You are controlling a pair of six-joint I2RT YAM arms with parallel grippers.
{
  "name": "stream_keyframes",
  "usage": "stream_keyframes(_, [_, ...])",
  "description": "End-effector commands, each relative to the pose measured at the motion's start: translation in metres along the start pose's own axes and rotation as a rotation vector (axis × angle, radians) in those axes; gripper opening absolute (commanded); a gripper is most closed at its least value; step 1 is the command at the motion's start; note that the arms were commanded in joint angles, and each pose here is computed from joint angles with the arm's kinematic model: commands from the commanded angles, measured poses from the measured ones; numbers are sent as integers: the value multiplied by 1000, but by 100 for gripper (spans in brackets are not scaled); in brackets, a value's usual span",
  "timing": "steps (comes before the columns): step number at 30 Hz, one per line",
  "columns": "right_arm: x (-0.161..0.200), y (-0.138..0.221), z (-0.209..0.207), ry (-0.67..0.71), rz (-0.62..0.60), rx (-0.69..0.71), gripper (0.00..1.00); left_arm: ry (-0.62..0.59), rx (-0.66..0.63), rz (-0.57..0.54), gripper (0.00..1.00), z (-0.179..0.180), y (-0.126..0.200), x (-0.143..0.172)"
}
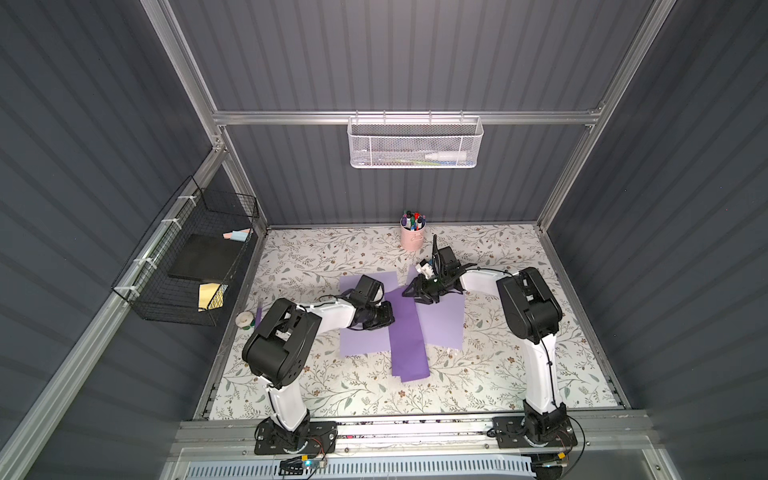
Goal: Fold the rectangular paper in half along the long edge
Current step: Fold the paper.
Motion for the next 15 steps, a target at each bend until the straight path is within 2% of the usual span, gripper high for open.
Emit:
stream_keyframes(1, [-6,5,9,17,-7,-16,34,1,-25,69,12,6,-8,14])
stream_keyframes(6, [-11,3,12,19,-11,-21,0,-1,-25,69,12,5,-7,14])
stream_keyframes(9, [-9,7,14,26,-17,-19,0,-1,-27,74,12,6,-7,15])
stream_keyframes(10, [-8,7,13,25,-15,-15,3,-1,-27,74,12,6,-7,15])
stream_keyframes(12, [-4,12,12,24,-14,4,41,0,-27,74,12,6,-8,14])
stream_keyframes(14, [-1,19,12,29,-41,25,55,1,-27,75,12,6,-8,15])
stream_keyframes(15, [2,23,11,33,-57,43,58,1,-28,77,12,6,-8,15])
Point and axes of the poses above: each gripper's point midway between its finger pads, its own y axis back along the fingers, its own z axis along the line the jaws close on, x = y × z, the point moved 6 cm from there along y, back along the fingers, and after that the axes turned 15 degrees about -y, right-handed, at the moved point
